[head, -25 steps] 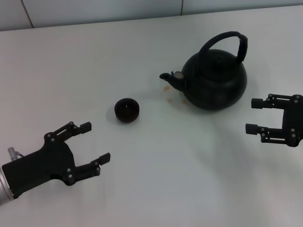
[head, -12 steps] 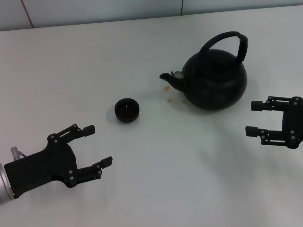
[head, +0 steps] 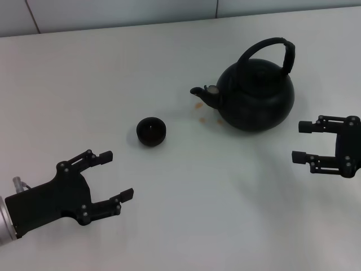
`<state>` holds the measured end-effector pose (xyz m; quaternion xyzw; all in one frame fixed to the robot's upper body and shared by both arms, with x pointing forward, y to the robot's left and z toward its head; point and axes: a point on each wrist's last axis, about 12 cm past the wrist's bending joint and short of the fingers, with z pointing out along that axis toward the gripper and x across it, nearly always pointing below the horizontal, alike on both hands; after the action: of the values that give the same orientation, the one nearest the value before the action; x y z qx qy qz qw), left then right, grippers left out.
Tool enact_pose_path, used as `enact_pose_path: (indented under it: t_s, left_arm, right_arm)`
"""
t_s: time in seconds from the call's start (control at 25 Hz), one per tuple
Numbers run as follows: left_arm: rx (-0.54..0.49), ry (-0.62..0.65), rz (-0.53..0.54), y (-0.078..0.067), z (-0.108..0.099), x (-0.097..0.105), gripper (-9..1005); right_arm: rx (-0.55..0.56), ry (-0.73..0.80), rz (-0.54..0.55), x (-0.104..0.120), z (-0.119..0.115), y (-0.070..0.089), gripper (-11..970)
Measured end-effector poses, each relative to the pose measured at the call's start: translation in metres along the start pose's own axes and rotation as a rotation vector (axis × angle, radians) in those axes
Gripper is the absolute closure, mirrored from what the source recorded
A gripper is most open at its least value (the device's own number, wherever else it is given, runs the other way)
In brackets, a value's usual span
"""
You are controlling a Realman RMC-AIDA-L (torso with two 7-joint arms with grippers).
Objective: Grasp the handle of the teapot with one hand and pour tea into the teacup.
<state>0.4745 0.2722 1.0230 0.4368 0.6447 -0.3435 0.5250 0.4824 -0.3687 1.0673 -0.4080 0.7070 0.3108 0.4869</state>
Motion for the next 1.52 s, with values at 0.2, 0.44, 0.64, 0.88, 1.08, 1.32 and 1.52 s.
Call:
enact_pose_path:
  t_s: [0.2,0.44,0.64,0.88,1.08,1.32,1.52]
  left_arm:
    - [0.0,0.0,0.0,0.0,0.0,0.0001,137]
    - [0.001,0.001,0.002,0.0005,0.0005,-0.0003,137]
    - [0.001,0.003,0.002,0.0007,0.0006,-0.0002,137]
    - [0.001,0.003,0.002,0.0008,0.0007,-0.0003,137]
    - [0.001,0.002,0.001,0.0003,0.0012,-0.0002,137]
    - [0.001,0.002,0.001,0.0001,0.001,0.0001,137]
    - [-0.002,0.004,-0.002,-0.0005,0.0003,0.0009,137]
  right_arm:
    - [0.001,0.001,0.0,0.0001,0.0005,0.0,267]
    - [-0.002,0.011,0.009,0.0015,0.0009,0.0005,267]
    - [-0.002,0.013,0.01,0.0017,0.0011,0.0004,267]
    - [-0.006,0.013,0.009,0.0005,0.0023,-0.0004,267]
    - [-0.013,0.021,0.013,0.0005,0.0032,-0.0005,267]
    - [-0.016,0.024,0.015,0.0001,0.0039,-0.0009,267]
    - [-0.017,0.026,0.016,0.0005,0.0038,-0.0007,267]
